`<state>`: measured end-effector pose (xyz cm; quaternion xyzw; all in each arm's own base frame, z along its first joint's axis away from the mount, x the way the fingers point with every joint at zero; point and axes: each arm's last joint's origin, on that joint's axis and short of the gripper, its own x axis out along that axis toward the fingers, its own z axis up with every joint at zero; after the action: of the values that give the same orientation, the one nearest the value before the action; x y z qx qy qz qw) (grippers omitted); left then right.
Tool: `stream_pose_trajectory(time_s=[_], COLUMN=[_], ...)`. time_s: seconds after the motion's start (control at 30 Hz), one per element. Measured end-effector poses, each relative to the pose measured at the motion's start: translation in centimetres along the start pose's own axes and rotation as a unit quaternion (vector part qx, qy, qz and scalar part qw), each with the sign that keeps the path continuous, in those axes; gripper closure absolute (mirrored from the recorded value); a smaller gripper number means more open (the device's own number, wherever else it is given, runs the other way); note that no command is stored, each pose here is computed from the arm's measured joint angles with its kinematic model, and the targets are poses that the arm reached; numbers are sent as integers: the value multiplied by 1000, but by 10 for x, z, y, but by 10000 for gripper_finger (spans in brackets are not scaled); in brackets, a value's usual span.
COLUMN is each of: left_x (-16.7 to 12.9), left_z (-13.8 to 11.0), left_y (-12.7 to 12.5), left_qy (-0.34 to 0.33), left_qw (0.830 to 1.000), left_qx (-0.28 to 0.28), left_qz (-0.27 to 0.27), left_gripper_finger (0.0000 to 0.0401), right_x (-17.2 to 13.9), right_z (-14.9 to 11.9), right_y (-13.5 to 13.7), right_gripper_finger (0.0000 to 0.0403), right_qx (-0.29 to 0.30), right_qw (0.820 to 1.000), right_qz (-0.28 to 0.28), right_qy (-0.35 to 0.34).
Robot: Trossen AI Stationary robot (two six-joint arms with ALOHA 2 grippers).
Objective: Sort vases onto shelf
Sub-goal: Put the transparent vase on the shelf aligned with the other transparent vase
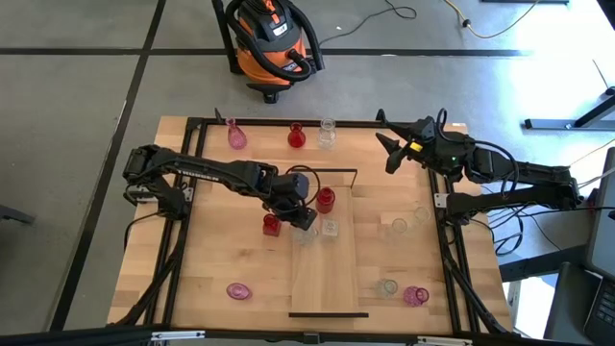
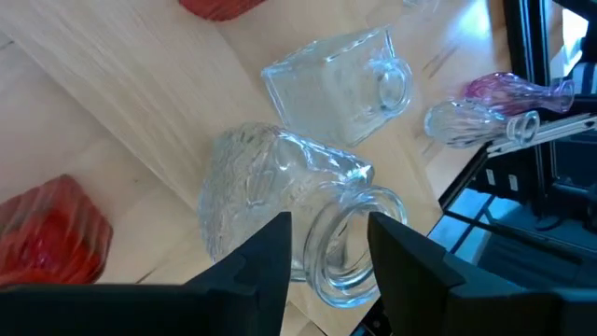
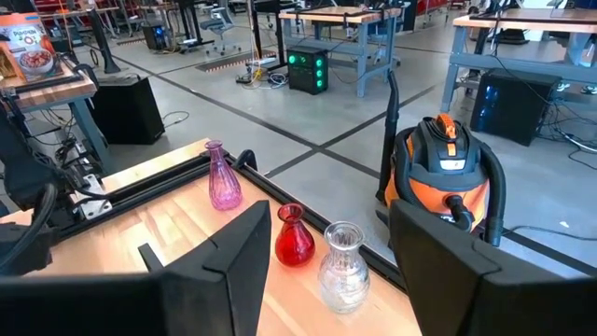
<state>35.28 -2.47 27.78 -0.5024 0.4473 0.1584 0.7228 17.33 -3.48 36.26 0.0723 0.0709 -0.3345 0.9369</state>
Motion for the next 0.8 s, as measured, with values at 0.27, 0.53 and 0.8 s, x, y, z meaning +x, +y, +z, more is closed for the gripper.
stream_pose_trajectory(time_s=[0.27,0.53,0.8], left_x=[-2,-42,-45], left_z=[1,-21,-72], left_y=[0,5,-4], left_qy=[-8,-52,-50], left_qw=[1000,997,997], left_qx=[0,-3,4], left_qz=[3,50,66], left_gripper_finger=[266,266,266], right_x=[0,0,0], right_z=[0,0,0], right_y=[1,2,2], right_gripper_finger=[201,201,201], right_qx=[0,1,1], right_qw=[1000,1000,999], right_qz=[9,26,38], right_qy=[2,5,7])
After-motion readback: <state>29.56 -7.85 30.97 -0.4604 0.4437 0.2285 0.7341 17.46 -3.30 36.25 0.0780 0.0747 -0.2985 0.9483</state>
